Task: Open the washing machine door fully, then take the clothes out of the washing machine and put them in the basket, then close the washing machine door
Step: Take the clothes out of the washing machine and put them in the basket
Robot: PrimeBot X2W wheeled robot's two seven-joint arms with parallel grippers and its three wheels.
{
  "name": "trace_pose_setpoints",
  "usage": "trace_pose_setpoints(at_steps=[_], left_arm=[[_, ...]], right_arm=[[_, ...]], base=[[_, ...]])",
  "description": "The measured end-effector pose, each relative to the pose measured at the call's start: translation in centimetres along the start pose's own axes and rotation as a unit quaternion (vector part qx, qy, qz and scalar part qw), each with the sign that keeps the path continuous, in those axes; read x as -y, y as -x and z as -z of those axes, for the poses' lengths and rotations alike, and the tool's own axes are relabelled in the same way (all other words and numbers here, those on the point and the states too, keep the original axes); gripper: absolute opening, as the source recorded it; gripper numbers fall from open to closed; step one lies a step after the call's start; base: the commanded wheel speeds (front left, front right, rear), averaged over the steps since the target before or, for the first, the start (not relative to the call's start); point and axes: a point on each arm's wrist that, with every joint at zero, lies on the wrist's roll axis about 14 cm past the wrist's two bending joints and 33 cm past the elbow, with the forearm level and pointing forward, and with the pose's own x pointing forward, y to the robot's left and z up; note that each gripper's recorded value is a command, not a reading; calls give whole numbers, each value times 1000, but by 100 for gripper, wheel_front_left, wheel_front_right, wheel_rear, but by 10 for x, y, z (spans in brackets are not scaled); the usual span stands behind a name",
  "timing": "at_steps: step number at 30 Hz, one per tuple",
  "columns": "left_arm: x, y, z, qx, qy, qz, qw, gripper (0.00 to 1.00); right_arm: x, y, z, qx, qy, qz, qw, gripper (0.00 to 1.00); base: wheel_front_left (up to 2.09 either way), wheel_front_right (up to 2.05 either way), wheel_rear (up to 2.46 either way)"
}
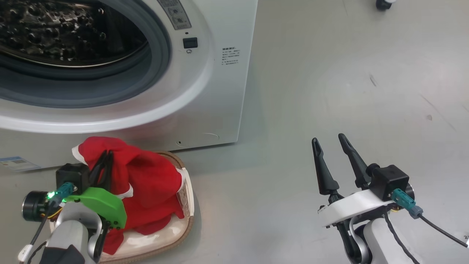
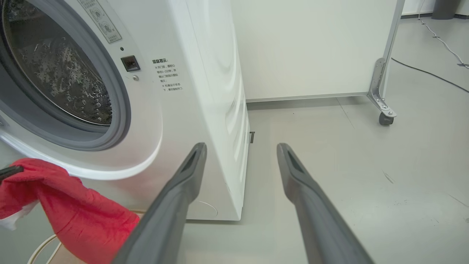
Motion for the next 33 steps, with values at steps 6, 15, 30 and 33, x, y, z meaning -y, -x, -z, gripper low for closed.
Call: trace_pose_setpoints(at_steps=[6, 15, 30, 33], left_arm=[[4, -7, 29, -45, 4, 9, 999, 0], [0, -19, 65, -103, 34, 1, 994, 0], [-25, -23, 130, -200, 22, -25, 979, 0], [-31, -23, 140, -215, 23, -34, 976, 0]], right_arm=[[8, -7, 3, -3, 1, 9, 1000, 100], [18, -17, 11, -14, 3, 19, 1000, 100], [35, -28, 32, -43, 16, 35, 998, 100], [40, -28, 35, -48, 19, 41, 998, 100]], base=[[0, 0, 0], [0, 0, 0], [0, 0, 0], [0, 0, 0]])
